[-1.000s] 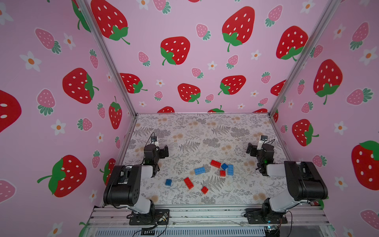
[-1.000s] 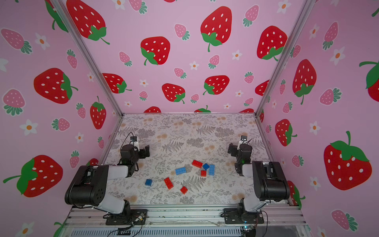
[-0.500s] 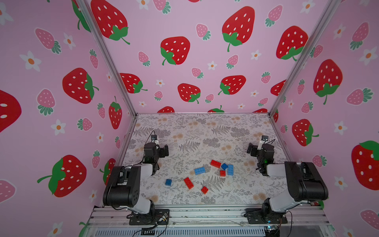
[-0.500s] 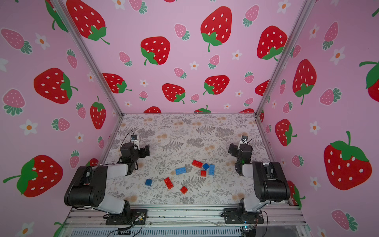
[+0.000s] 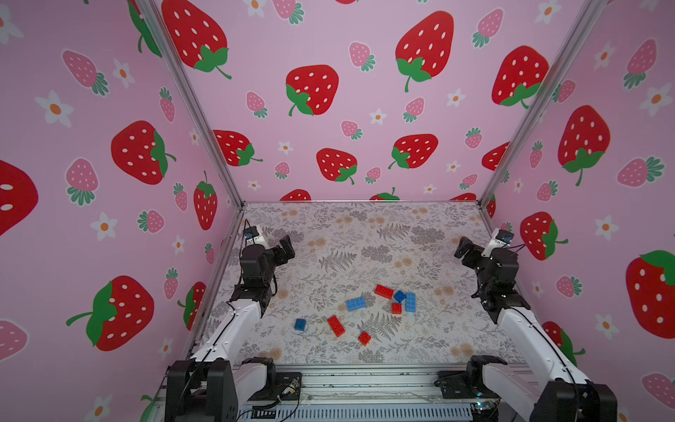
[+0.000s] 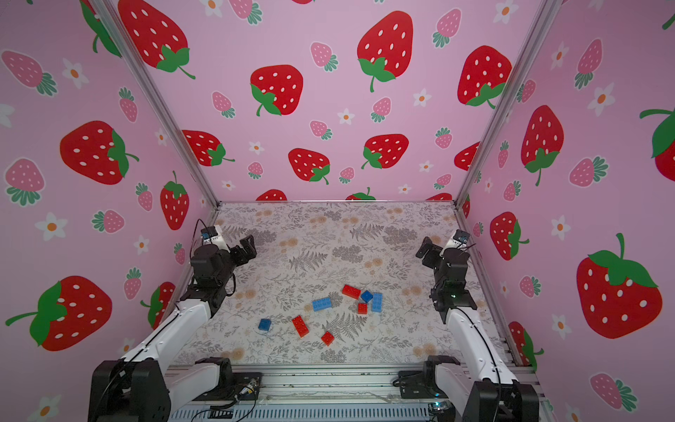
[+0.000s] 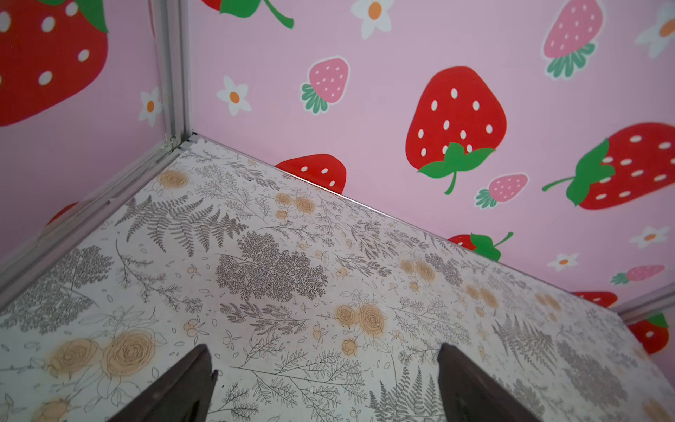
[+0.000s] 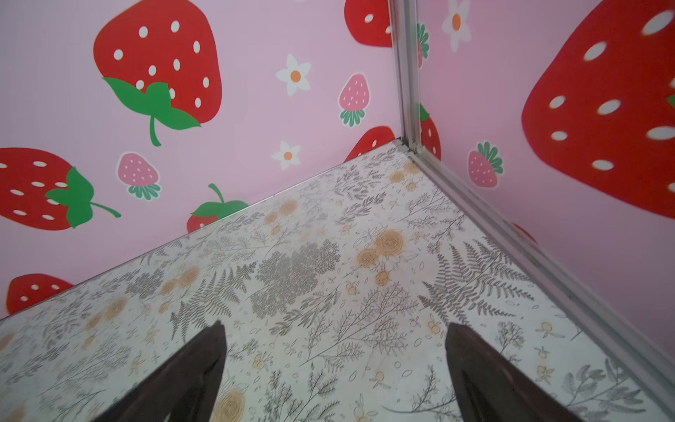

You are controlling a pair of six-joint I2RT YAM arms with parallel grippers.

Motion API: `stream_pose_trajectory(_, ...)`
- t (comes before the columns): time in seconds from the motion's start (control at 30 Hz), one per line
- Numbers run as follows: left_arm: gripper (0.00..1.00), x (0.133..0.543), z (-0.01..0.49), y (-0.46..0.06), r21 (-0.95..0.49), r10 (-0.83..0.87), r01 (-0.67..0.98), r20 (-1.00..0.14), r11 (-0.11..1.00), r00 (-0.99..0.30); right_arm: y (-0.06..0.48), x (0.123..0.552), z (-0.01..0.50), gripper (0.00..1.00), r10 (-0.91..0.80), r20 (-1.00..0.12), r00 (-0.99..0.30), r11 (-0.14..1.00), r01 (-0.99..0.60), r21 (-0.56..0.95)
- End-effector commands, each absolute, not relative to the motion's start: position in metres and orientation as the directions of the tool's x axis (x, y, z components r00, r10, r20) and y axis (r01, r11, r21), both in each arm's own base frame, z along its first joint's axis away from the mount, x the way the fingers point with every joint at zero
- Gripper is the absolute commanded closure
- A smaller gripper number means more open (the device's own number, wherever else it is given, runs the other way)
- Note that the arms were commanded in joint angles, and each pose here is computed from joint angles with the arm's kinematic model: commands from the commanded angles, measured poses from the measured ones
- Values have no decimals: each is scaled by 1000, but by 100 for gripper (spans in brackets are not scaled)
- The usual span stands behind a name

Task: Assemble a heart with lego
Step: Move the lego brick at the center of the board.

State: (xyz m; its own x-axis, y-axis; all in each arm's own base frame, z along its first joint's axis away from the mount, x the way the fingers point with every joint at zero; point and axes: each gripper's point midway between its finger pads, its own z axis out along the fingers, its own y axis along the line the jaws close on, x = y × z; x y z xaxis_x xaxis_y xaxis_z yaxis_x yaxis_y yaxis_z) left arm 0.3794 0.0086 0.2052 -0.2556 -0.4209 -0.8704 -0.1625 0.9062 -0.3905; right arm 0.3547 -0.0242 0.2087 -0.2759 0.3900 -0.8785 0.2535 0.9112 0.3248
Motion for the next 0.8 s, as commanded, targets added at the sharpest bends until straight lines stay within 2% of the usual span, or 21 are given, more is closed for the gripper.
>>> stream_pose_trajectory(0.0, 1, 372, 193, 13, -514, -573, -259, -774, 817, -270, -8, 317, 145, 1, 495, -663, -561, 868, 350, 352)
stream_pose_trajectory(0.13, 1, 363, 184, -14, -548, -584, -215, -700, 808, -411, 10, 294, 136, 1, 515, -547, -659, 857, 380, 349)
stream_pose_trajectory(0.2, 1, 353, 182, -31, -520, -545, -195, -694, 831, -470, 25, 279, 131, 1, 482, -479, -734, 874, 364, 321)
stream_pose_trajectory(0.4, 1, 313, 175, -96, -416, -372, -80, -687, 906, -624, 79, 237, 123, 2, 276, -369, -887, 959, 228, 169)
stream_pose_trajectory(0.53, 1, 290, 170, -130, -367, -249, 23, -674, 930, -695, 104, 213, 108, 13, 194, -275, -942, 979, 165, 123)
stream_pose_trajectory(0.77, 1, 281, 160, -151, -406, -228, 61, -624, 912, -748, 158, 215, 87, 31, 110, -236, -965, 990, 86, 108)
